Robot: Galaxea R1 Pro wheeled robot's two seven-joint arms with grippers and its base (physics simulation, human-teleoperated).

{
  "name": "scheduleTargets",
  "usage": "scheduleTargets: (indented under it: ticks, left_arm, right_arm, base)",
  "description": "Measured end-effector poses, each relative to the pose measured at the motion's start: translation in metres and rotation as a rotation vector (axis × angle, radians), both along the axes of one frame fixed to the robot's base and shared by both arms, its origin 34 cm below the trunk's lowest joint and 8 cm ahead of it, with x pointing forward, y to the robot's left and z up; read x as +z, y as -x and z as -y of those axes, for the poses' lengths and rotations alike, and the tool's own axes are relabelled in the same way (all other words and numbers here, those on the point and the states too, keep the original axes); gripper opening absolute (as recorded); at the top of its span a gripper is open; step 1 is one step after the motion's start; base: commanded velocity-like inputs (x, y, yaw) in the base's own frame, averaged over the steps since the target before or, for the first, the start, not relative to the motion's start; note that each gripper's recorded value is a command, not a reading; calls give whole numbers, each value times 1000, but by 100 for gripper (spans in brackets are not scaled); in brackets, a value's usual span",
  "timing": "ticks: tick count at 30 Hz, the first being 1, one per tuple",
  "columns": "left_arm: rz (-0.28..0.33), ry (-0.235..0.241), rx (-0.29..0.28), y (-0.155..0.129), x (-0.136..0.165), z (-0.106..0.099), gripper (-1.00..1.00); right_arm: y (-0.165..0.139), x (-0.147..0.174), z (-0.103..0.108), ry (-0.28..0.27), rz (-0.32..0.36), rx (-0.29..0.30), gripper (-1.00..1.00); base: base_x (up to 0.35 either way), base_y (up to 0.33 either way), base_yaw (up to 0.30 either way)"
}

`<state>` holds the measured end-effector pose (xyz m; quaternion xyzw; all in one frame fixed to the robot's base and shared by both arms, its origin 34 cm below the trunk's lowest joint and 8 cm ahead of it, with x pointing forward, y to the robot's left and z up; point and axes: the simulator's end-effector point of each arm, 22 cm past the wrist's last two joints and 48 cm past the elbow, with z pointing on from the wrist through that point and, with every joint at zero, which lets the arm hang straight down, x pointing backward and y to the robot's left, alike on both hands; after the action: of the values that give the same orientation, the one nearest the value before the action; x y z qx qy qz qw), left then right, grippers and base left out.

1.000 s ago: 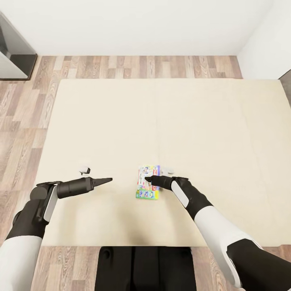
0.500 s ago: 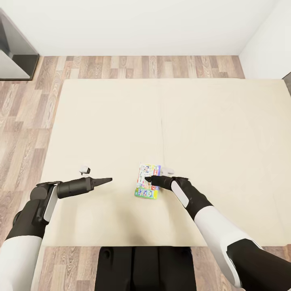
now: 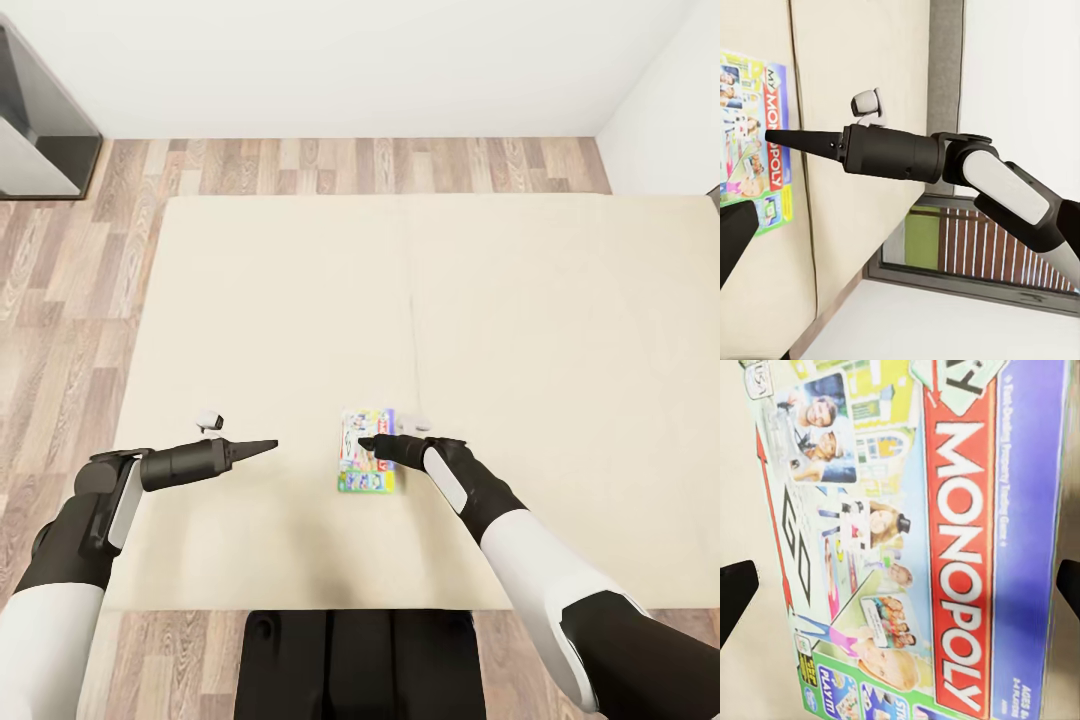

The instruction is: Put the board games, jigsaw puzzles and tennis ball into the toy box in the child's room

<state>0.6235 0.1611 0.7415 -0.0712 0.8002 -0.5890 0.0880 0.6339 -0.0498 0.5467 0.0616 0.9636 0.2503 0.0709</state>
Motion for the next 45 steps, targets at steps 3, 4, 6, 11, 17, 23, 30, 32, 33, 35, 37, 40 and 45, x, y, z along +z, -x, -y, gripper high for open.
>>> scheduleTargets:
  ticks: [3, 4, 6, 11, 17, 23, 30, 32, 33, 35, 37, 40, 45]
  left_arm:
    - [0, 0, 0, 0, 0, 0, 100]
    - [0, 0, 0, 0, 0, 0, 100]
    - [0, 0, 0, 0, 0, 0, 100]
    - [0, 0, 0, 0, 0, 0, 100]
    - [0, 0, 0, 0, 0, 0, 100]
    - [0, 0, 0, 0, 0, 0, 100]
    - [0, 0, 0, 0, 0, 0, 100]
    - [0, 0, 0, 0, 0, 0, 100]
    - [0, 0, 0, 0, 0, 0, 100]
    - [0, 0, 0, 0, 0, 0, 100]
    - [0, 0, 0, 0, 0, 0, 100]
    - [0, 0, 0, 0, 0, 0, 100]
    - [0, 0, 0, 0, 0, 0, 100]
  right_arm:
    - [0, 0, 0, 0, -1, 0, 100]
    - [0, 0, 0, 0, -1, 0, 100]
    - [0, 0, 0, 0, -1, 0, 100]
    - [0, 0, 0, 0, -1, 0, 100]
    - [0, 0, 0, 0, -1, 0, 100]
    - [0, 0, 0, -1, 0, 0, 100]
    - [0, 0, 0, -1, 0, 0, 100]
    - [0, 0, 0, -1, 0, 0, 100]
    - [0, 0, 0, -1, 0, 0, 100]
    - [0, 0, 0, -1, 0, 0, 100]
    - [0, 0, 0, -1, 0, 0, 100]
    - [0, 0, 0, -1, 0, 0, 100]
    - [0, 0, 0, -1, 0, -1, 100]
  base:
    - [0, 99, 0]
    - [0, 100, 0]
    - [0, 101, 0]
    - [0, 102, 0]
    - [0, 104, 0]
    - [0, 108, 0]
    - [0, 109, 0]
    - [0, 109, 0]
    - [0, 110, 0]
    - [0, 110, 0]
    - [0, 110, 0]
    - [0, 110, 0]
    - [0, 110, 0]
